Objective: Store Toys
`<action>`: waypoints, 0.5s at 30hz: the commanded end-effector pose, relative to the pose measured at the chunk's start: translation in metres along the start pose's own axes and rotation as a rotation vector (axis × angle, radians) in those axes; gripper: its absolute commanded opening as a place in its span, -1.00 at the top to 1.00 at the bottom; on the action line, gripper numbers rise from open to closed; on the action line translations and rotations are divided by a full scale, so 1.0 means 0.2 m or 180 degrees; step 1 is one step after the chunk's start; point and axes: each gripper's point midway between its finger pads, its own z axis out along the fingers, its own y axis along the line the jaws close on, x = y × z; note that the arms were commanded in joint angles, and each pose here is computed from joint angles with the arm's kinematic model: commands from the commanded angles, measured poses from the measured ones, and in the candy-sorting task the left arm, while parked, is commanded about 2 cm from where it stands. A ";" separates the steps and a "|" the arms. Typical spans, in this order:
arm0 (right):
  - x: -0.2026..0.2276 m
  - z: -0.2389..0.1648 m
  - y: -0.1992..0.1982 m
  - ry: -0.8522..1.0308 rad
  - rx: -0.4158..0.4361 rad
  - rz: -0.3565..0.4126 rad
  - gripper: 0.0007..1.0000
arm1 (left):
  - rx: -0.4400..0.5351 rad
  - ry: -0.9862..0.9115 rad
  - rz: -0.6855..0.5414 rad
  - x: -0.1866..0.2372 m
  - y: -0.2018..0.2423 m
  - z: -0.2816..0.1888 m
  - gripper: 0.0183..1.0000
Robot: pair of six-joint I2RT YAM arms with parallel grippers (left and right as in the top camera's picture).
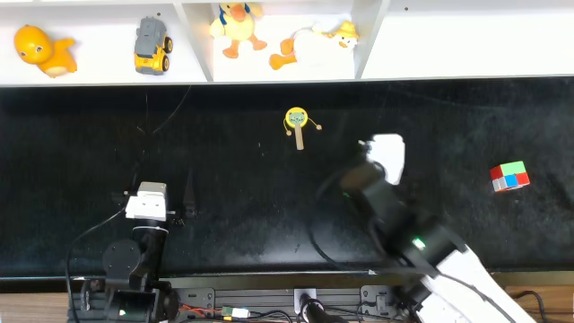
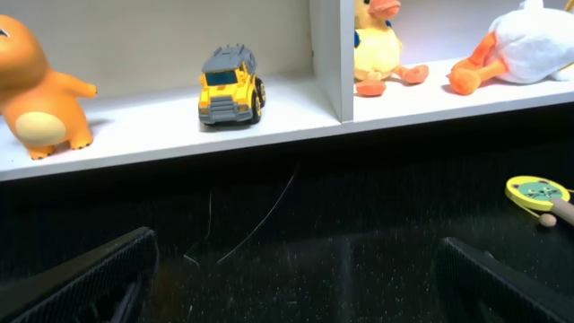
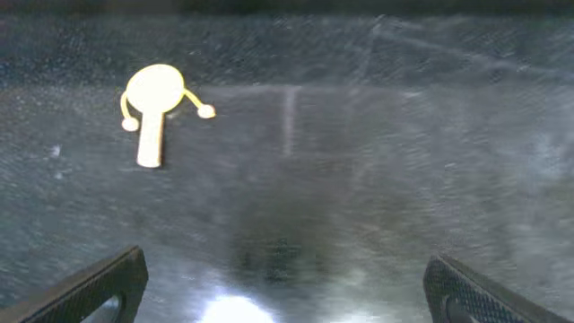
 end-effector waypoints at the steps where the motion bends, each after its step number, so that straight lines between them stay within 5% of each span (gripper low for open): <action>1: -0.05 0.10 0.24 0.0286 -0.0119 0.0292 -0.99 | -0.0010 -0.0014 -0.0034 0.00 0.00 0.00 -1.00; 6: 0.01 0.19 0.42 0.0783 -0.0315 0.0202 -0.99 | -0.0010 -0.0014 -0.0034 0.00 0.00 0.00 -1.00; 15: 0.06 0.42 0.50 0.0996 -0.0036 0.0108 -1.00 | -0.0011 -0.0013 -0.0034 0.00 0.00 0.00 -1.00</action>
